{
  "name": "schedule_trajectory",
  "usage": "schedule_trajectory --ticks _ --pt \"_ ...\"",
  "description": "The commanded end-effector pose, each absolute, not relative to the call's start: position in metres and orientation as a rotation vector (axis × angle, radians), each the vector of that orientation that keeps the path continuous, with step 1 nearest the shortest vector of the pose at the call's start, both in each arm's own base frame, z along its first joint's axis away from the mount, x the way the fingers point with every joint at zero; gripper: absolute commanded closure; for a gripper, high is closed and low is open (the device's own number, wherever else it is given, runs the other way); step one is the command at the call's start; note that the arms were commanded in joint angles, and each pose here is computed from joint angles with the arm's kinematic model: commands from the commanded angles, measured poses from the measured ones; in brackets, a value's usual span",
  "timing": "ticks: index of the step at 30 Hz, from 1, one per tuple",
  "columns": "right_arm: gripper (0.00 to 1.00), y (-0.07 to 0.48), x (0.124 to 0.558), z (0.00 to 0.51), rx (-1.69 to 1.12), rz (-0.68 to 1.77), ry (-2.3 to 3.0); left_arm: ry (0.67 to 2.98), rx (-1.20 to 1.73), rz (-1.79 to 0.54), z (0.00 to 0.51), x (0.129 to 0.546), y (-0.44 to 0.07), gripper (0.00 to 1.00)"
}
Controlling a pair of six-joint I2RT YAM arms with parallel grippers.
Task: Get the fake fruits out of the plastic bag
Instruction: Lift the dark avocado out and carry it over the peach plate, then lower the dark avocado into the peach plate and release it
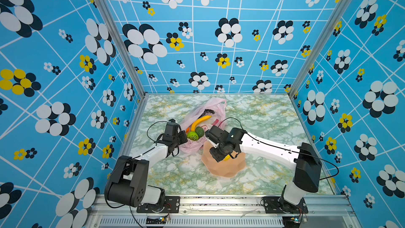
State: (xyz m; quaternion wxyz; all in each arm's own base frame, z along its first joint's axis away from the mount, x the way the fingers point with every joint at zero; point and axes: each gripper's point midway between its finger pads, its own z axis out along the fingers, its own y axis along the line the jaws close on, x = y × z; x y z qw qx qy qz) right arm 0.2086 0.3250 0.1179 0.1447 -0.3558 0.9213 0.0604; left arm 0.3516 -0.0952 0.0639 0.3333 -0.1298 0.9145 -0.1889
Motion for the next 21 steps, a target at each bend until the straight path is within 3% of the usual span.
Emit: schedule_trajectory --ticks 1,21 --pt "0.55 0.329 0.202 0.121 -0.982 0.224 2.643 2.373 -0.334 -0.505 0.072 0.356 -0.097 1.0" --pt "0.56 0.323 0.191 0.065 -0.96 0.18 2.699 2.375 -0.339 -0.484 0.07 0.355 -0.094 1.0"
